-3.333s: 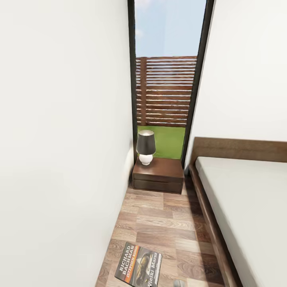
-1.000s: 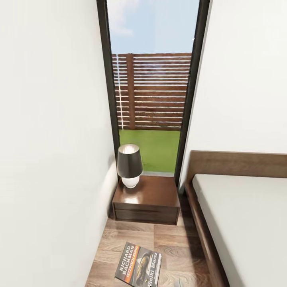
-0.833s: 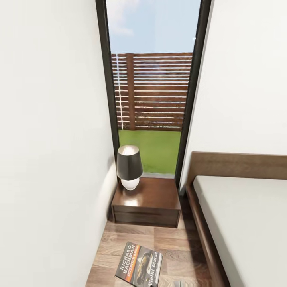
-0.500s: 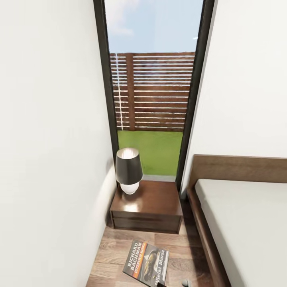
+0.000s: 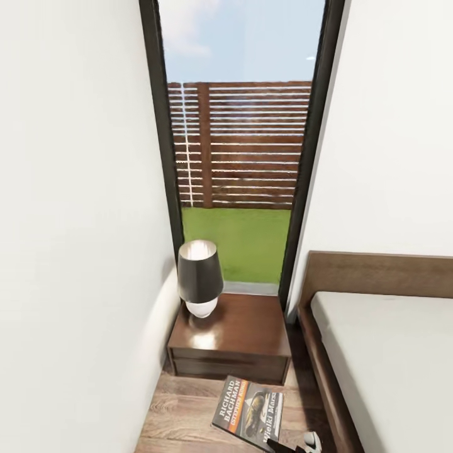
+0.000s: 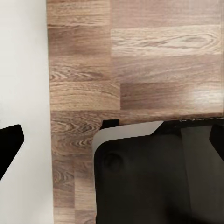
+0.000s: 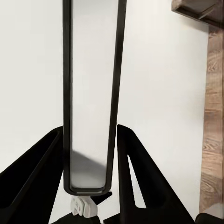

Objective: In the bedroom, move the book from the bed onto either nightstand, and place the two sandals side by side next to the bed.

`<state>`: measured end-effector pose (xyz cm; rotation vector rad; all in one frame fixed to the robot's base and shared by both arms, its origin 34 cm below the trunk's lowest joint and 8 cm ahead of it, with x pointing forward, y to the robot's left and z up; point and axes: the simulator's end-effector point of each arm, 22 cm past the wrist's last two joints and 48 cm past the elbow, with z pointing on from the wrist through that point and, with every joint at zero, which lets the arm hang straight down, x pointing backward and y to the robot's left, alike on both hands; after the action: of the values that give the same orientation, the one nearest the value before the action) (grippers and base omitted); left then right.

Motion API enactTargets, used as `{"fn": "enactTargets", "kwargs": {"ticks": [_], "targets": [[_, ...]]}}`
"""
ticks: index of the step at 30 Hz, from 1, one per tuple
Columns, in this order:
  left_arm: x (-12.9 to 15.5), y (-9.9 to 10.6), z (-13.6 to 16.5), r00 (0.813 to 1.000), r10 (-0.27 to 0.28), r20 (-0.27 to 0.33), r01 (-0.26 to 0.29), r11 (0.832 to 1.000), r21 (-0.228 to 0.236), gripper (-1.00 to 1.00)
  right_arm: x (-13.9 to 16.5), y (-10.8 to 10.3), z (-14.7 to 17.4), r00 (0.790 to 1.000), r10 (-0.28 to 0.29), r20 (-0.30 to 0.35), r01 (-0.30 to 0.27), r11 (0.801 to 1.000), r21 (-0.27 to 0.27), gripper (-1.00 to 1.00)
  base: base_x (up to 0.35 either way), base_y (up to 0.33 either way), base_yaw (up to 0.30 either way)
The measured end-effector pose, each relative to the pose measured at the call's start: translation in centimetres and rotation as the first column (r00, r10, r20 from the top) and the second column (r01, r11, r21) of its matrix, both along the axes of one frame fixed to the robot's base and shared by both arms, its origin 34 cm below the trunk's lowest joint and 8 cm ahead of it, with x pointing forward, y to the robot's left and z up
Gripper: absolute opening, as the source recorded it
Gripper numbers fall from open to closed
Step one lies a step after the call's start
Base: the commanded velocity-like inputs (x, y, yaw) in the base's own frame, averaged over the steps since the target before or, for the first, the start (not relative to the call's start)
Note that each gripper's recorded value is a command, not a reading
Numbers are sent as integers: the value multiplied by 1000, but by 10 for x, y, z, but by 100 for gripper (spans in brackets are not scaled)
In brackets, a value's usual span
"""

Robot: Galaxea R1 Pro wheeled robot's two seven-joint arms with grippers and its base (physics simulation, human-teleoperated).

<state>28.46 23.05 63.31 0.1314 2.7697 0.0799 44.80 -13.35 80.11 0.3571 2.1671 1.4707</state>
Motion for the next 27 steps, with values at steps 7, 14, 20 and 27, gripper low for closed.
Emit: {"fn": "enactTargets", "kwargs": {"ticks": [7,14,20,27], "targets": [[0,1,0,1000,0,-1,0,1000,1,100,5,-13,0,1000,-4,0,4,1000,-14,-100,249,-149,0],[0,1,0,1000,0,-1,0,1000,1,100,5,-14,2,1000,-5,4,5,1000,-7,-100,180,-102,0],[0,0,0,1000,0,-1,0,1000,1,100,5,-15,6,1000,-4,12,3,1000,8,-100,144,-75,0],[0,0,0,1000,0,-1,0,1000,1,100,5,-13,7,1000,-3,15,3,1000,13,-100,125,-63,0]]}}
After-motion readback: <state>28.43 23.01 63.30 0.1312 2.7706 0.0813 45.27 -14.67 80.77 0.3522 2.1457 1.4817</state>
